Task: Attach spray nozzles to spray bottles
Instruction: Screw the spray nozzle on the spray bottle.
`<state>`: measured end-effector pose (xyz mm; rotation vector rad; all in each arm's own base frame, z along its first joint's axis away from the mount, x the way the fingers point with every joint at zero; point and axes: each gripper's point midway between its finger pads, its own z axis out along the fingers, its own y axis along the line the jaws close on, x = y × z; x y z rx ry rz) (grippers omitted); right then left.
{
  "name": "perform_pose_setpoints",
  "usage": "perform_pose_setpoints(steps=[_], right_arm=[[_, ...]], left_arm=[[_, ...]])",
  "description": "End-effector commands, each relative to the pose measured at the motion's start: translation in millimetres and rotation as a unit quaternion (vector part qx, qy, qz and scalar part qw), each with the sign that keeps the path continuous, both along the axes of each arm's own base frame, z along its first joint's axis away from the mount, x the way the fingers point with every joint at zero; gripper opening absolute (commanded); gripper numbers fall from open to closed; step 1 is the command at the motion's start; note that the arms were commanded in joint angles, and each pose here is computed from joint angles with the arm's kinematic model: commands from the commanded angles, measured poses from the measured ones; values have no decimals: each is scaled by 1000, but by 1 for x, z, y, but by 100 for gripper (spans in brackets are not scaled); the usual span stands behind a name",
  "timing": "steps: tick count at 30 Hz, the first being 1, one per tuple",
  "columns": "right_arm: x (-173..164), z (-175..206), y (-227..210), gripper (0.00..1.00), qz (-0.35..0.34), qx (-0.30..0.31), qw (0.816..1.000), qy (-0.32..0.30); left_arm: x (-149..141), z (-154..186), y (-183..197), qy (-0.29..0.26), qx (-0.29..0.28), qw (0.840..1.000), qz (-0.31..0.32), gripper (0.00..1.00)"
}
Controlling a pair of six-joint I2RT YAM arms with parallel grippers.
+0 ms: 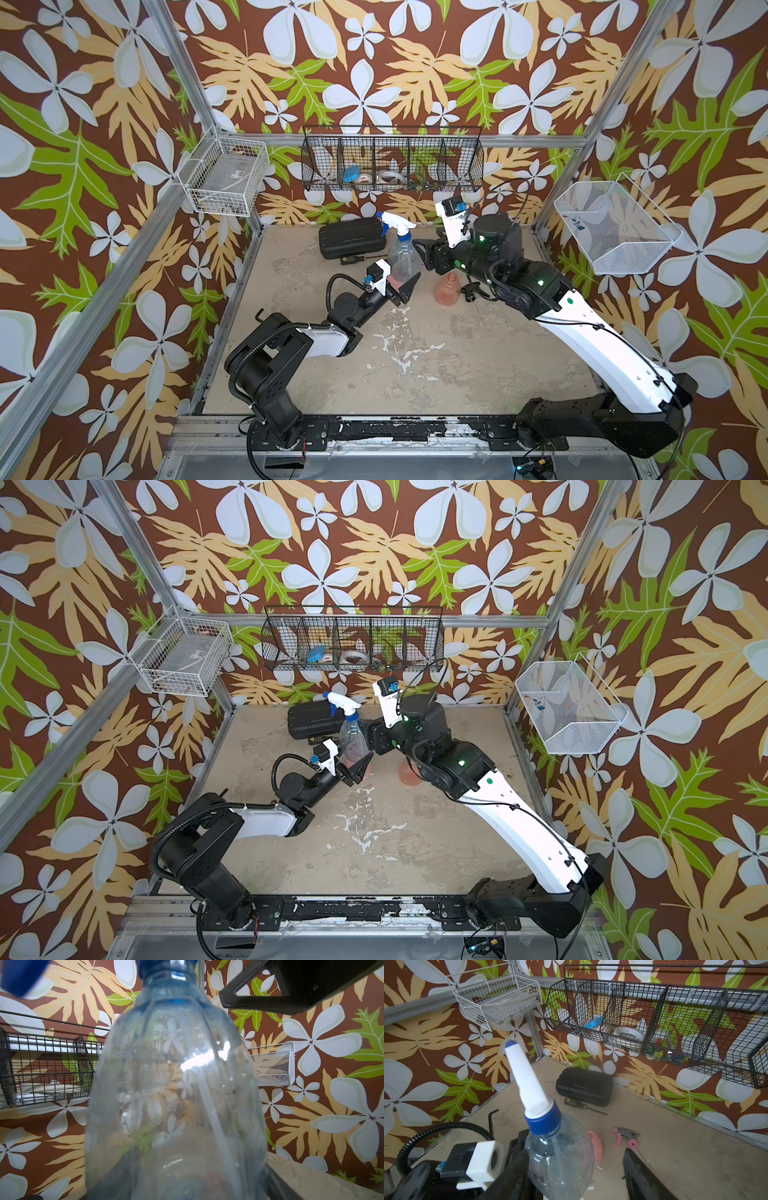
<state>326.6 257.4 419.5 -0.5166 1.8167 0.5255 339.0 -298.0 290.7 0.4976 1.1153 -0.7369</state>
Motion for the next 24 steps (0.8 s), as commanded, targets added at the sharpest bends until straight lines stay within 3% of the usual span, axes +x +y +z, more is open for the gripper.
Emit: perform_pose_setpoints(steps=[1, 7, 9, 14, 20, 24], right_arm=[[-6, 28, 9, 72, 83, 55, 995, -22], [-8, 45, 26, 73, 136, 91, 986, -28], [-3, 45, 27, 74, 124, 85, 988, -31], [7, 34, 50, 74, 53, -46, 996, -60], [38, 12, 47, 71, -15, -122, 992, -35], [42, 2, 52, 69, -9, -141, 990, -22]], left_arm=[[-8, 7, -1, -14, -8, 1000, -20, 60], [-7, -7, -5, -2, 19, 1000, -23, 60], [-5, -13, -7, 5, 33, 999, -19, 60], [1, -25, -8, 17, 54, 998, -8, 59], [0, -25, -8, 18, 50, 999, -11, 60], [0, -22, -8, 14, 46, 999, -12, 60]])
